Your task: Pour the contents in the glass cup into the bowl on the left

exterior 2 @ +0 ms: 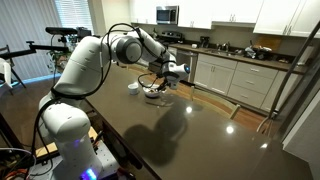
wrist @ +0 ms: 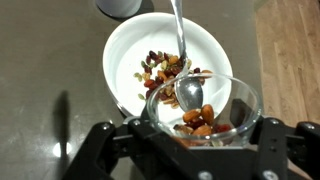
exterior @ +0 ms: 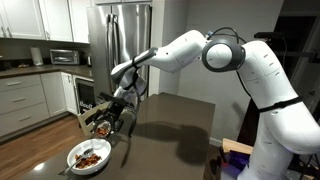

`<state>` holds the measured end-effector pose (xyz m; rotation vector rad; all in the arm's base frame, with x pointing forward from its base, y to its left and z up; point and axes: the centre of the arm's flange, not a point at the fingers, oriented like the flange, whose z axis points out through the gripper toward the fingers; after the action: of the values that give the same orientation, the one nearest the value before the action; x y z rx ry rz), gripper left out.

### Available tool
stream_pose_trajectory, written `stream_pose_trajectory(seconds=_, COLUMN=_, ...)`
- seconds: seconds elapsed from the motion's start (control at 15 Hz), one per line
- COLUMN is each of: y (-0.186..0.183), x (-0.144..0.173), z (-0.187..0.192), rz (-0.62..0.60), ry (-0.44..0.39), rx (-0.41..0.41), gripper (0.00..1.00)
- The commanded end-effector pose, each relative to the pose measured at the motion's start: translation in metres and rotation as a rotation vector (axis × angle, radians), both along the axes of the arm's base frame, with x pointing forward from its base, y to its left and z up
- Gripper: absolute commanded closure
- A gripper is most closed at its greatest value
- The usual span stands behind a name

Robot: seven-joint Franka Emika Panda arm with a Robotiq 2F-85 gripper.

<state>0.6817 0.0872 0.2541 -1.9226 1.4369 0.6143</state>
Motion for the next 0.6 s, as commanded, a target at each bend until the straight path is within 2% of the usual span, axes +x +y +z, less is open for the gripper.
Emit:
stream_pose_trajectory(seconds=0.0, y=0.0045, x=-0.0145, z=0.0072, rz=0.016, ry=-0.073, rx=-0.056, gripper=0.47)
stream_pose_trajectory(seconds=0.27, y=0.01, x=-0.0143, z=0.0044, rz=0.016, ry=-0.141, rx=-0.104, gripper=0.47)
stream_pose_trajectory(seconds=0.53, y=0.0144, x=-0.0144, z=0.0079, rz=0.022, ry=-0.151, rx=-0.118, gripper=0.47)
